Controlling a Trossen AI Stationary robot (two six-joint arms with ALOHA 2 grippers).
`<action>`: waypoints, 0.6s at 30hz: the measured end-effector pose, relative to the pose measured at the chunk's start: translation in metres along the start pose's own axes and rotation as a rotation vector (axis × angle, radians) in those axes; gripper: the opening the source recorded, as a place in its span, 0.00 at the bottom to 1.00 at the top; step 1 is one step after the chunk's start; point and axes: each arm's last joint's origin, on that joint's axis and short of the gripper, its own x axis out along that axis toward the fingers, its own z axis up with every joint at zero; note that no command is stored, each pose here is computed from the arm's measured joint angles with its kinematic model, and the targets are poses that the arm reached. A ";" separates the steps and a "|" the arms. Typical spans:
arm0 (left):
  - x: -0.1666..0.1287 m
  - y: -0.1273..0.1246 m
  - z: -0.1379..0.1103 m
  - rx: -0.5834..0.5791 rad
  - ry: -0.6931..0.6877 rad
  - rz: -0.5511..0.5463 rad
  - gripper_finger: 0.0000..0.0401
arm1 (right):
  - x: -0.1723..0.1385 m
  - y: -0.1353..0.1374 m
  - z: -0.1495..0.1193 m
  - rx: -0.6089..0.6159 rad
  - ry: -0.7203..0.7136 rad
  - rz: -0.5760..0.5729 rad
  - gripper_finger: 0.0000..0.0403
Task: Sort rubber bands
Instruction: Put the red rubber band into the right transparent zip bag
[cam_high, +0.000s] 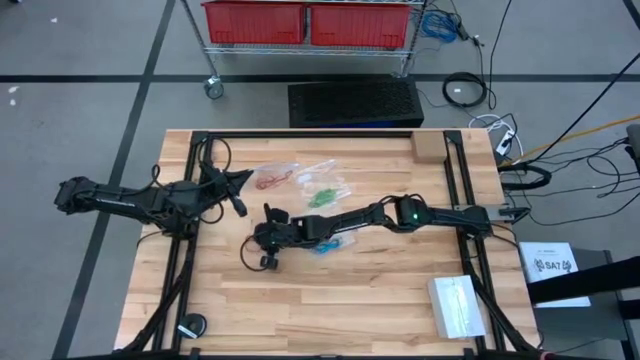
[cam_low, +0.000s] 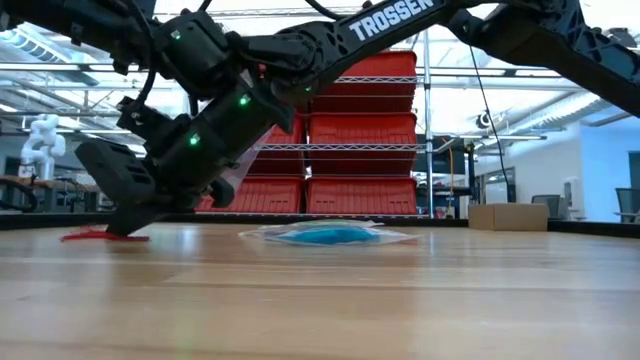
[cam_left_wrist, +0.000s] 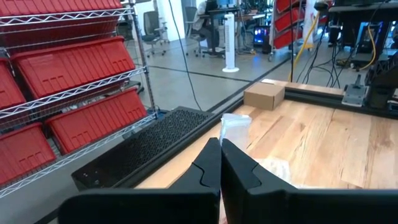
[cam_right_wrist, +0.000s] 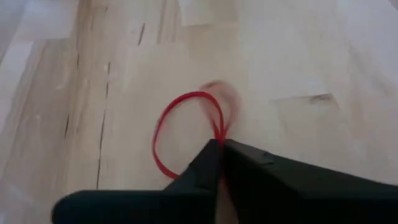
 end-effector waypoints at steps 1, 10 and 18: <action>0.000 0.000 0.000 0.000 0.000 0.000 0.00 | 0.000 0.000 -0.001 -0.016 0.009 -0.001 0.02; 0.000 0.000 0.000 0.000 0.000 0.000 0.00 | -0.027 -0.003 0.010 -0.146 0.106 0.002 0.00; 0.000 0.000 0.000 -0.001 0.000 -0.004 0.00 | -0.095 -0.003 0.056 -0.284 0.068 -0.046 0.00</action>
